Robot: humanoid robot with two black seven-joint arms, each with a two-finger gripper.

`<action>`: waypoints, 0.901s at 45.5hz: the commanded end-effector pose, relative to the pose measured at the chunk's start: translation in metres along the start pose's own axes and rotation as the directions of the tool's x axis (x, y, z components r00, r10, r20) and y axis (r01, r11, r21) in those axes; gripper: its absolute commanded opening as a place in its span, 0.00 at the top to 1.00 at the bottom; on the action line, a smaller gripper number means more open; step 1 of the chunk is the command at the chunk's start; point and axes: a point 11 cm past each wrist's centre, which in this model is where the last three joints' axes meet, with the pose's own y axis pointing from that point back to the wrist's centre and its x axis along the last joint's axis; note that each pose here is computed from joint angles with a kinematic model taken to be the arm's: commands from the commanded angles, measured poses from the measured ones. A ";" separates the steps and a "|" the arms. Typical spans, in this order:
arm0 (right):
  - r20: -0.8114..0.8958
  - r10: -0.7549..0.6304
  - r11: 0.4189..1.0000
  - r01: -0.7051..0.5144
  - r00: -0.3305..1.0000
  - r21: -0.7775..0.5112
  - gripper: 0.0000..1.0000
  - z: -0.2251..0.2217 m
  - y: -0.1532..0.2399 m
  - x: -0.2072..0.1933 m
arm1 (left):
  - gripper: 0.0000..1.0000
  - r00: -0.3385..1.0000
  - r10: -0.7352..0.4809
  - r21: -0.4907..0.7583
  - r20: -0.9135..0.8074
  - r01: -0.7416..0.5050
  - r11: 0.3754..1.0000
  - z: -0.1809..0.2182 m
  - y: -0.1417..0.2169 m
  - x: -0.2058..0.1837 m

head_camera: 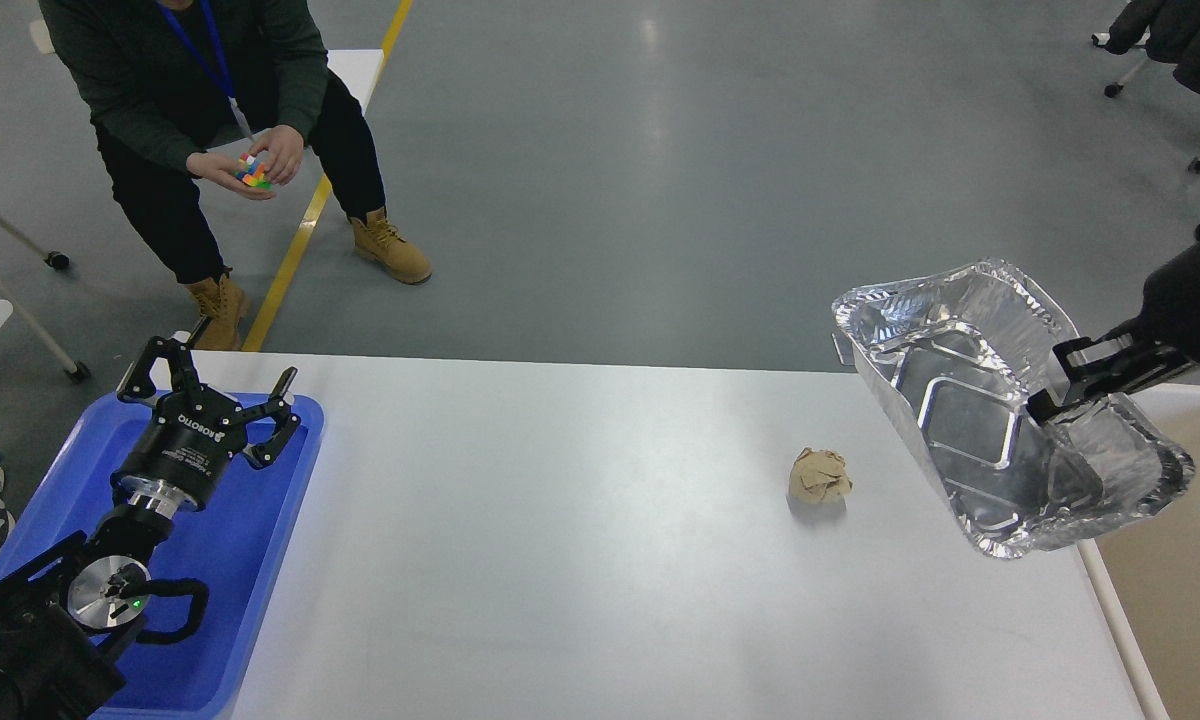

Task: Tidy desktop
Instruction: 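Lift the foil tray with the right gripper toward the white bin, then lower the foil tray into the white bin and release it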

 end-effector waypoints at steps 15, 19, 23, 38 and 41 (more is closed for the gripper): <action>0.162 0.121 0.992 -0.114 0.979 -0.052 1.00 0.035 0.006 0.025 | 0.01 1.000 0.000 -0.001 -0.001 0.000 1.000 0.000 0.000 0.000; 0.259 0.156 0.986 -0.135 0.953 -0.097 1.00 0.066 0.007 0.019 | 0.01 1.000 0.000 -0.001 -0.001 0.000 1.000 0.000 0.000 0.000; 0.315 0.198 0.978 -0.166 0.928 -0.126 1.00 0.088 0.007 0.015 | 0.01 1.000 0.000 -0.001 -0.001 0.000 1.000 0.000 0.000 0.000; 0.535 0.363 0.931 -0.287 0.763 -0.224 1.00 0.172 -0.016 -0.023 | 0.01 1.000 0.000 -0.001 -0.001 0.000 1.000 0.000 0.000 0.000; 0.567 0.404 0.915 -0.311 0.718 -0.258 1.00 0.190 -0.018 -0.031 | 0.01 1.000 0.000 0.000 0.000 0.000 1.000 0.000 0.000 0.000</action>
